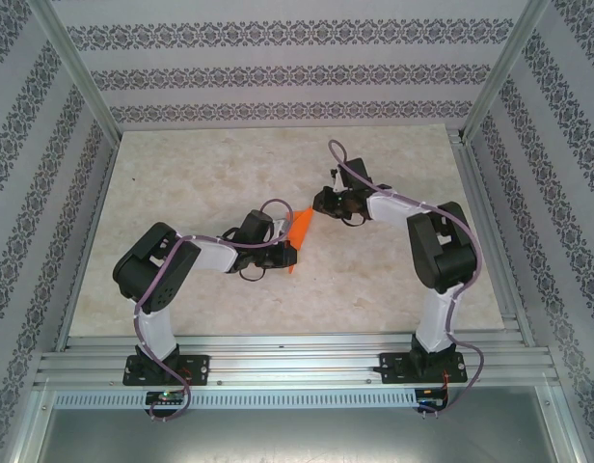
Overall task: Fold a paper plane with a square sheet of paper (fold left side to right side)
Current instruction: Fold the wing for the fifth time at the center of the table.
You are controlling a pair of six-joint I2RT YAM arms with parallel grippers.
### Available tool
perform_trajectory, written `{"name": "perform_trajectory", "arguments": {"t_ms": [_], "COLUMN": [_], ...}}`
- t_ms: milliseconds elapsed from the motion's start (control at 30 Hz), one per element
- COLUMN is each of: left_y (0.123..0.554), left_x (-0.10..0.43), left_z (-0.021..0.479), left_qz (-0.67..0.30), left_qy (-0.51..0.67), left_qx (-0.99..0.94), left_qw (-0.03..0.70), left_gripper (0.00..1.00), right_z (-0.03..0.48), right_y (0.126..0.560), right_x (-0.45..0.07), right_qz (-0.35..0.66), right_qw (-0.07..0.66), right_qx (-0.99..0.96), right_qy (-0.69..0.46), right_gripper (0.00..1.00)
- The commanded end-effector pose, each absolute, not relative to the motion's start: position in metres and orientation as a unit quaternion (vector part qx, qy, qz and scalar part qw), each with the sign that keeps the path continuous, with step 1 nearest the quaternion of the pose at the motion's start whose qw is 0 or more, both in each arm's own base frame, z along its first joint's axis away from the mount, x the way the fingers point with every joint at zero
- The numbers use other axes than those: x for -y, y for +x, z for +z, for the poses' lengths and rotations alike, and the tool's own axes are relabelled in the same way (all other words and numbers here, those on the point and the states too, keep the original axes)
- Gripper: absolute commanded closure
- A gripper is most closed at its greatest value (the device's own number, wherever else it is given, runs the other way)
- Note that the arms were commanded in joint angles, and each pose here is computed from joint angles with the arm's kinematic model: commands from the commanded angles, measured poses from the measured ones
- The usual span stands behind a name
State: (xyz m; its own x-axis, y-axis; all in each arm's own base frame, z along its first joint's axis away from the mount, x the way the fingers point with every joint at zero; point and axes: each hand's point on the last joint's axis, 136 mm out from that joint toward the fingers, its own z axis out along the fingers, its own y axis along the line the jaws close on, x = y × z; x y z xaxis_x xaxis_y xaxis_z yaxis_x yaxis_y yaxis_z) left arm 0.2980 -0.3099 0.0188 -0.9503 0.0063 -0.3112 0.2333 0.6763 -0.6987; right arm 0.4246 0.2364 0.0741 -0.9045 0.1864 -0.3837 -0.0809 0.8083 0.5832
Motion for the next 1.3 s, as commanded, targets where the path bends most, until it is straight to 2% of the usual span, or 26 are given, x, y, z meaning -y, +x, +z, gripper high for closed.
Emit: {"name": "perform_trajectory", "arguments": {"t_ms": [0, 133, 300, 700, 1033, 1267], "left_y": [0.244, 0.244, 0.242, 0.224, 0.182, 0.172], "left_x": [0.283, 0.285, 0.285, 0.281, 0.277, 0.266], "left_z": [-0.041, -0.040, -0.040, -0.036, -0.037, -0.050], "left_qz": [-0.317, -0.317, -0.318, -0.325, -0.317, -0.296], "left_qy": [0.038, 0.042, 0.045, 0.060, 0.095, 0.087], "left_qx": [-0.947, -0.947, -0.946, -0.944, -0.943, -0.951], "left_qw": [0.035, 0.035, 0.035, 0.019, -0.017, -0.029], "left_gripper": [0.94, 0.94, 0.94, 0.89, 0.89, 0.90], "right_z": [0.093, 0.080, 0.056, -0.001, 0.003, 0.012], "right_y": [0.396, 0.366, 0.367, 0.375, 0.382, 0.405], "right_x": [-0.260, -0.288, -0.300, -0.266, -0.265, -0.265], "right_qz": [0.348, 0.387, 0.382, 0.278, 0.280, 0.289], "right_qw": [0.223, 0.193, 0.170, 0.129, 0.131, 0.153], "right_qx": [-0.911, -0.902, -0.908, -0.951, -0.951, -0.945], "right_qy": [0.007, 0.014, 0.019, 0.030, 0.025, 0.028], "right_gripper": [0.82, 0.82, 0.82, 0.82, 0.82, 0.82]}}
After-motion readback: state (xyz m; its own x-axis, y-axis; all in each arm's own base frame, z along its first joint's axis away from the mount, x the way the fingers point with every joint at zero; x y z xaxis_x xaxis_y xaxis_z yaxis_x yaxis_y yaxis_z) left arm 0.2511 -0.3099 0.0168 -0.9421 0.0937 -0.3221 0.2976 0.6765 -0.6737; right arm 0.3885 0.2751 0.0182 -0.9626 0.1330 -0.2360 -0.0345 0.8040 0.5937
